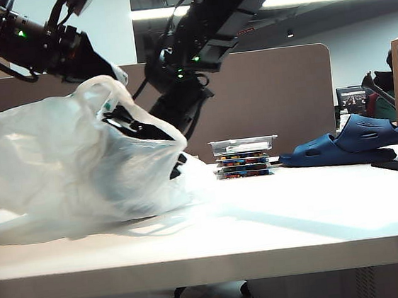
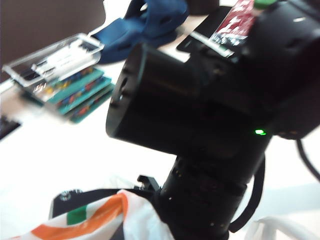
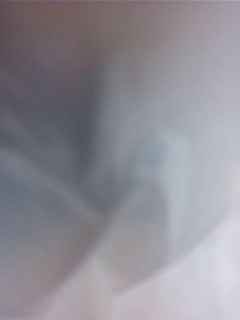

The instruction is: Put the power bank into the bag.

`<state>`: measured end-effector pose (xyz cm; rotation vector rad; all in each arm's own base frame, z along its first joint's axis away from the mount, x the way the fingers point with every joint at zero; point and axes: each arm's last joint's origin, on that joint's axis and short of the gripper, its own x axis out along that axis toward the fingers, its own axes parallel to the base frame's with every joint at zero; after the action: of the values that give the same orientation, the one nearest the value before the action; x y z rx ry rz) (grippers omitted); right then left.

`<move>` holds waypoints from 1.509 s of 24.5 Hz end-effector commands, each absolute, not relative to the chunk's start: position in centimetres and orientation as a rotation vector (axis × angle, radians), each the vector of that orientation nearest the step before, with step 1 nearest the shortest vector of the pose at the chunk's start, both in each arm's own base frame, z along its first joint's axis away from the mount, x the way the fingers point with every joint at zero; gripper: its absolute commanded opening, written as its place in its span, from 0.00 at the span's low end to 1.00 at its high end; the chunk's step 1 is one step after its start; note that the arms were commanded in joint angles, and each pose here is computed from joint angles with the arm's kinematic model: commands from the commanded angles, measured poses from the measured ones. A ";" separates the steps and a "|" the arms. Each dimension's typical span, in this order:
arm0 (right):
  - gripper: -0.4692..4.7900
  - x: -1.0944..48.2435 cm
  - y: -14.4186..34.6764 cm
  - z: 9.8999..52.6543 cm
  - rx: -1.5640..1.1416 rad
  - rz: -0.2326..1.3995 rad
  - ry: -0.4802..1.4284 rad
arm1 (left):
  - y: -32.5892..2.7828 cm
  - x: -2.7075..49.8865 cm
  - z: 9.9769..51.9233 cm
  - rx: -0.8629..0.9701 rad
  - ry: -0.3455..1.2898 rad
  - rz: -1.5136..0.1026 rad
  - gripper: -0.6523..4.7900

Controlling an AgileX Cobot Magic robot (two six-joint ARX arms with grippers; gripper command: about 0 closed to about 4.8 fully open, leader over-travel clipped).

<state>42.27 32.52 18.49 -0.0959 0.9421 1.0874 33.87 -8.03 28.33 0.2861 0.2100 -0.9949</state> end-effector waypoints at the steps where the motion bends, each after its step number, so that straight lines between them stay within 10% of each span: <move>1: 0.64 41.8 34.0 18.6 -0.052 1.120 0.914 | -7.8 33.7 27.9 0.287 0.294 -0.942 0.11; 7: 0.66 41.2 34.3 18.1 -0.073 1.096 0.958 | -7.8 33.7 27.9 0.286 0.295 -0.942 0.11; 12: 1.00 40.8 33.8 17.7 -0.106 1.031 1.042 | -7.8 33.7 27.8 0.288 0.297 -0.937 0.11; 37: 1.00 39.8 29.3 25.0 -0.183 0.917 1.041 | -7.2 34.4 28.0 0.378 0.317 -0.674 0.11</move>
<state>40.14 29.36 25.24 -0.1588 1.0133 0.9065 34.36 -7.14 27.34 0.3622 0.3581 -0.7011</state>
